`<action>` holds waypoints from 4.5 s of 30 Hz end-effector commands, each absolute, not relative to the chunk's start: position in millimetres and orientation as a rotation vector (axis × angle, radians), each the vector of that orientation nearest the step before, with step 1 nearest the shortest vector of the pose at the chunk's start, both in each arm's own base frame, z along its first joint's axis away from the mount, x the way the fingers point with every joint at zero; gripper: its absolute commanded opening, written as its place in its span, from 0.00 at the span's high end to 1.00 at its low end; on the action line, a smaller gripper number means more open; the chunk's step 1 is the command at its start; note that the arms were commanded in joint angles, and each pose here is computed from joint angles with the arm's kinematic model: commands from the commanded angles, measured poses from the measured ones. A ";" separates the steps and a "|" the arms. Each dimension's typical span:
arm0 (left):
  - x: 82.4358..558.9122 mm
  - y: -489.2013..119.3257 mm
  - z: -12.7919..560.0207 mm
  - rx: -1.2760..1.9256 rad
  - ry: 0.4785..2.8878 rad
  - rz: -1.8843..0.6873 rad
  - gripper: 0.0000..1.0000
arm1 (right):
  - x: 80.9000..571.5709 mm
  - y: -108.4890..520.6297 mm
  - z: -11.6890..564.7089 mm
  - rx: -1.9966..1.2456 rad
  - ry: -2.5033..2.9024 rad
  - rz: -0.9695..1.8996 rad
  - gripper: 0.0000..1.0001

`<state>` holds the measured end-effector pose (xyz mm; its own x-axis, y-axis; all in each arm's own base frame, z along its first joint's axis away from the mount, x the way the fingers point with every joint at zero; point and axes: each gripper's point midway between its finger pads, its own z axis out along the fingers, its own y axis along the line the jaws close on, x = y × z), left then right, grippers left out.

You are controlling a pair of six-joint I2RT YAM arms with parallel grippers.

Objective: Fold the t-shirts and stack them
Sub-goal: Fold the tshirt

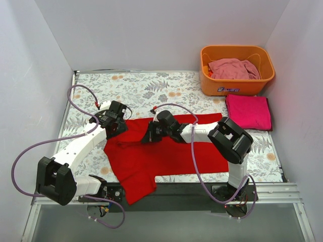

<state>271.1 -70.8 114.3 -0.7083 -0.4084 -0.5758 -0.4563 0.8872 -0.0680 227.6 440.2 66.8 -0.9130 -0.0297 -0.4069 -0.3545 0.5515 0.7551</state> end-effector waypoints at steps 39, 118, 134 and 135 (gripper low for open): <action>235.0 -96.9 49.7 -0.776 2.498 -0.192 0.45 | 219.1 404.8 59.4 -0.561 2.462 1.409 0.99; 202.9 -147.5 67.4 -0.773 2.644 -0.594 0.95 | 228.0 391.8 58.0 -0.675 2.509 1.388 0.99; 183.4 -123.8 60.4 -0.972 2.692 -0.383 0.86 | 234.3 371.5 52.9 -0.708 2.579 1.262 0.98; 183.8 -124.6 62.2 -0.975 2.690 -0.390 0.81 | 234.3 369.7 52.5 -0.725 2.577 1.247 0.94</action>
<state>185.6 -128.2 59.9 -0.7632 -0.6286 -0.1495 -0.5546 0.7561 -0.3474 228.2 371.6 39.5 -0.8896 -0.3171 -0.3287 -0.4538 0.5320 0.7149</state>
